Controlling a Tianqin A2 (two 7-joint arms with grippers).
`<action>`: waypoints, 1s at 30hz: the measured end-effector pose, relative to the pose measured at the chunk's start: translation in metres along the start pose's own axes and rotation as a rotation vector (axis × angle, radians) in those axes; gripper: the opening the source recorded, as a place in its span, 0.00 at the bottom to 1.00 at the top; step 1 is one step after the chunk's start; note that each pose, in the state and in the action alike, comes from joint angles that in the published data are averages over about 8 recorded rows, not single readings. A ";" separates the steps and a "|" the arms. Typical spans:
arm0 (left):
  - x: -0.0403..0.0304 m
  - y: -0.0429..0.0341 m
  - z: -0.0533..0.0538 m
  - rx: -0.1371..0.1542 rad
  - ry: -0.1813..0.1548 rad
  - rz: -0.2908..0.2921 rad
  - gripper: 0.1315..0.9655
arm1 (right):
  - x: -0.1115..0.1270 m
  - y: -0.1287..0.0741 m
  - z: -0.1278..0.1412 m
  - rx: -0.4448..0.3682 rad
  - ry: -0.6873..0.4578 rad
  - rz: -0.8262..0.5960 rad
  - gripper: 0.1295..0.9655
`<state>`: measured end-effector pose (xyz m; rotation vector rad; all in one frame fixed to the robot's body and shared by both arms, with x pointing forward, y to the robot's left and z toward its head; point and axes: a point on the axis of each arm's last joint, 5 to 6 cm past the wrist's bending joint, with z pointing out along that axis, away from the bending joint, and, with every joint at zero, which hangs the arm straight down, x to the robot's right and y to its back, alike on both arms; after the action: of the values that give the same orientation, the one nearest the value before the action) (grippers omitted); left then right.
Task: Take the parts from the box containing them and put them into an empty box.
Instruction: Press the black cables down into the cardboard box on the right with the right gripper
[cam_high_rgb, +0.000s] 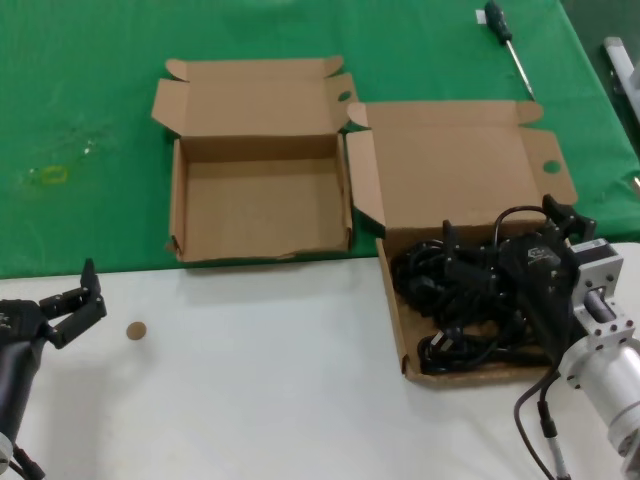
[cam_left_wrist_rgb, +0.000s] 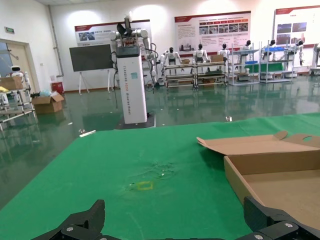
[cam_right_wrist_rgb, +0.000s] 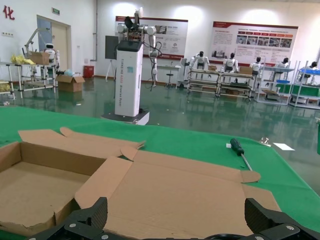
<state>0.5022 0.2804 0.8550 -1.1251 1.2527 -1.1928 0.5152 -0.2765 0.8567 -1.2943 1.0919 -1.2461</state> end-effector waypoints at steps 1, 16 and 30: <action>0.0000 0.0000 0.000 0.000 0.000 0.000 1.00 | 0.000 0.000 0.000 0.000 0.000 0.000 1.00; 0.0000 0.0000 0.000 0.000 0.000 0.000 1.00 | 0.000 0.000 0.000 0.000 0.000 0.000 1.00; 0.0000 0.0000 0.000 0.000 0.000 0.000 0.95 | 0.000 0.000 0.000 0.000 0.000 0.000 1.00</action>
<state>0.5022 0.2804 0.8550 -1.1251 1.2527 -1.1928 0.5152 -0.2765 0.8567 -1.2943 1.0919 -1.2461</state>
